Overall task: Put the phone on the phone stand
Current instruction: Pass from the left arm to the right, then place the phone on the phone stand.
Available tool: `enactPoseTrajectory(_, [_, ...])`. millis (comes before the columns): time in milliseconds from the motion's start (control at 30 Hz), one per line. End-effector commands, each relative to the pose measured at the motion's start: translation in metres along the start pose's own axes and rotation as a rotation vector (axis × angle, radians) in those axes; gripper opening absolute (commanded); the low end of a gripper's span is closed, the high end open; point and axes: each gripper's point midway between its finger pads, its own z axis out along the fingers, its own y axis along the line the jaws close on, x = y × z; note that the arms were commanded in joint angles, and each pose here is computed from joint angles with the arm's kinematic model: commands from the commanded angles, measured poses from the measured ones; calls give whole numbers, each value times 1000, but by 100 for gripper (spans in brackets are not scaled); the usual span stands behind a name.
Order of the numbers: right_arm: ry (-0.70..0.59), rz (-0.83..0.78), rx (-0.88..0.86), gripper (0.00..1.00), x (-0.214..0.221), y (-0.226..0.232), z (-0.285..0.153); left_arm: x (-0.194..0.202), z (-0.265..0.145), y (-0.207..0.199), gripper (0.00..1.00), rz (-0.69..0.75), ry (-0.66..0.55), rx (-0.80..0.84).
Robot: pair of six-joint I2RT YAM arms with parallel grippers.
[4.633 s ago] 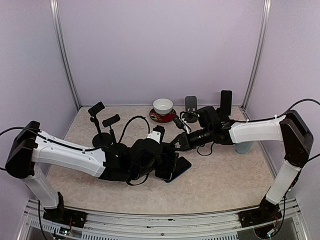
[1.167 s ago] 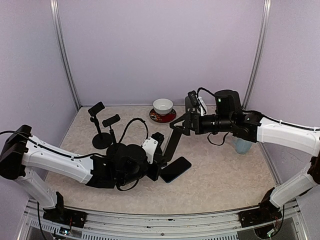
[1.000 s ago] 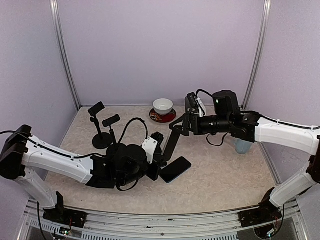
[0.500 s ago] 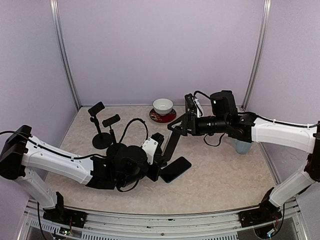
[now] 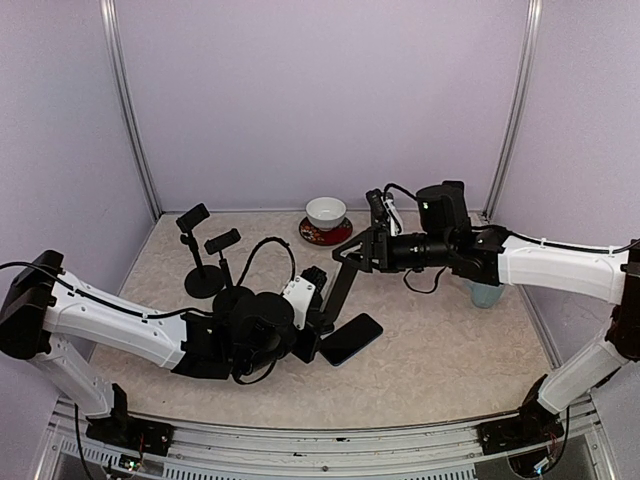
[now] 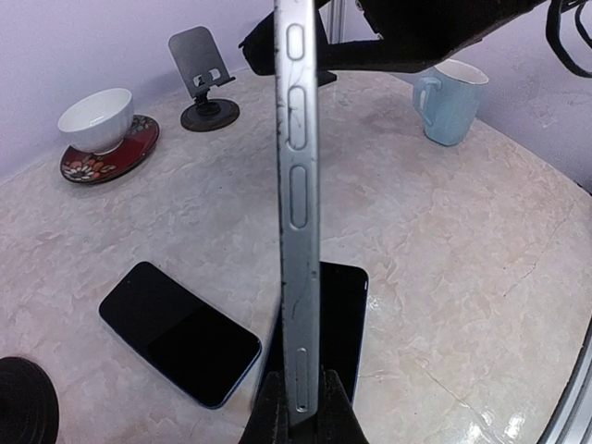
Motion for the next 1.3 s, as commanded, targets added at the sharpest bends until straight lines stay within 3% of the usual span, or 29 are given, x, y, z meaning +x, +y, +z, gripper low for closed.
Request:
enactPoseTrajectory(0, [23,9,-23,66,3,5,8,-38,-7,-3,0,-53,-115,-1])
enactPoseTrajectory(167, [8,5,-17,55,0,5,7,-38,-7,-3,4,-58,-114,-4])
enactPoseTrajectory(200, [1,1,-14,54,-2,5,6,-37,-6,-3,9,-58,-112,-5])
enactPoseTrajectory(233, [-6,-3,-9,53,-4,5,5,-37,-7,-3,20,-59,-112,-3])
enactPoseTrajectory(333, [-17,-21,1,53,-10,7,3,-36,-7,-4,36,-57,-107,0])
enactPoseTrajectory(433, [-28,-37,11,53,-18,8,2,-34,-6,-2,61,-65,-105,-5])
enactPoseTrajectory(800, [-100,-101,126,53,-60,-11,-15,-34,-15,8,97,-84,-103,-28])
enactPoseTrajectory(1000, [-147,-123,249,53,-90,-40,-29,-45,-21,24,99,-92,-100,-26])
enactPoseTrajectory(1267, [-188,-180,459,53,-131,-85,-41,-75,-37,80,99,-126,-118,-33])
